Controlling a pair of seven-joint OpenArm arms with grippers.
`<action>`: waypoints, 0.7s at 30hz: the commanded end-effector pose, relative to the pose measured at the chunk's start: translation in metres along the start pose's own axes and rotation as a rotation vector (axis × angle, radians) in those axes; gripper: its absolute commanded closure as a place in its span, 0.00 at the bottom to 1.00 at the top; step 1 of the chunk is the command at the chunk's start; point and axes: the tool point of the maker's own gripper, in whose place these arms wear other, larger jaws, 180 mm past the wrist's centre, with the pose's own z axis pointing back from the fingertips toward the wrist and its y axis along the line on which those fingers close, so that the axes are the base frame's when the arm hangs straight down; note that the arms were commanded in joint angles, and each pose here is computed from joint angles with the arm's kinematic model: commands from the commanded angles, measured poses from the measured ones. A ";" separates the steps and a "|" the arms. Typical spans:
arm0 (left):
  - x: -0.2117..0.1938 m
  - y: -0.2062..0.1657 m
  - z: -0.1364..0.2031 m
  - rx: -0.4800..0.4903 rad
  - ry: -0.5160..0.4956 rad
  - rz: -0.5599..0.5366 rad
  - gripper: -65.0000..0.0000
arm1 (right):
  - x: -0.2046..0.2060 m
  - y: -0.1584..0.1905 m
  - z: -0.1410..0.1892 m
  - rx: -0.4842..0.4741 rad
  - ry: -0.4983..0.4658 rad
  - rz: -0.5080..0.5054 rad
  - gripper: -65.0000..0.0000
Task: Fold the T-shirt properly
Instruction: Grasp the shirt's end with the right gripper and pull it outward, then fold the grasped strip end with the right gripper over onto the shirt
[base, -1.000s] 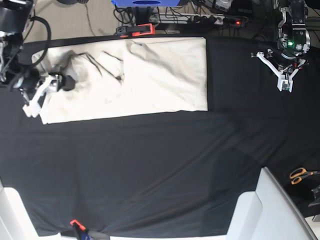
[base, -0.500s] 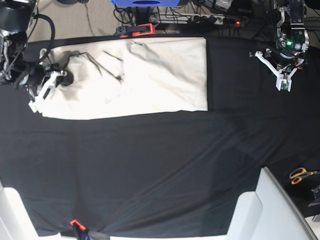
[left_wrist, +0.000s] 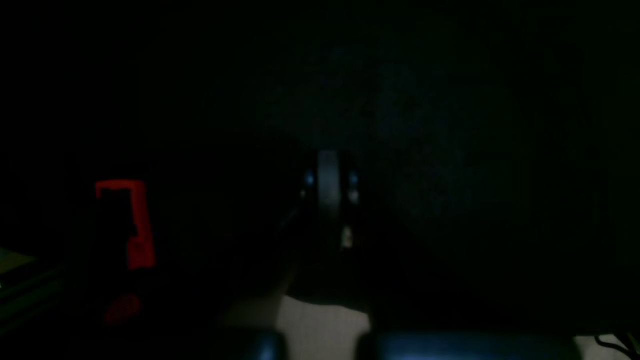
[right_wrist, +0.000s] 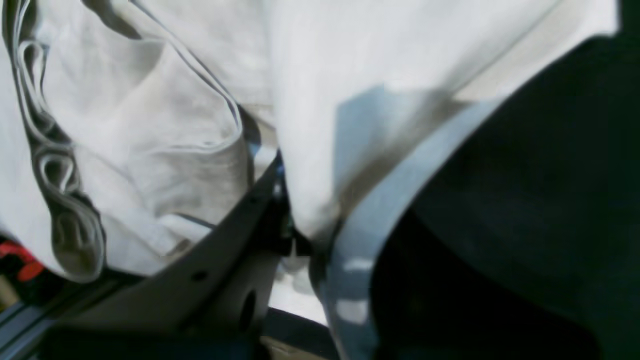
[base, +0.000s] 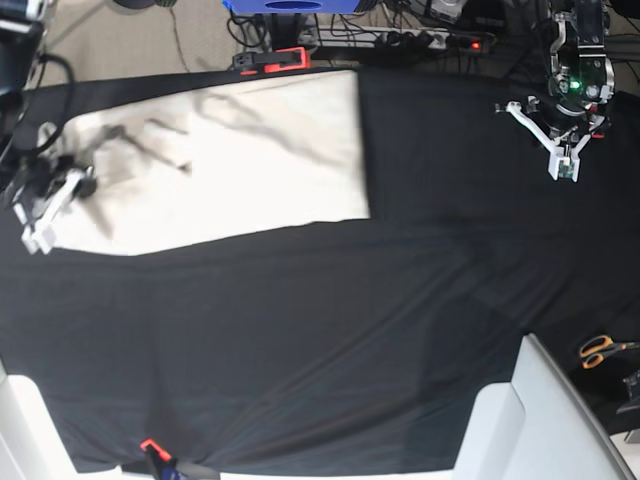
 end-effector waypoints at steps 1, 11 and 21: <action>0.010 0.009 0.002 0.020 -0.033 -0.013 1.00 | 0.022 -0.014 0.011 -0.037 -0.052 0.002 0.99; 0.010 0.009 0.002 0.020 -0.033 -0.013 1.00 | 0.045 -0.024 0.048 -0.370 -0.097 0.099 0.99; 0.011 0.009 0.002 0.020 -0.035 -0.011 1.00 | 0.020 0.059 0.047 -0.540 -0.022 0.399 0.99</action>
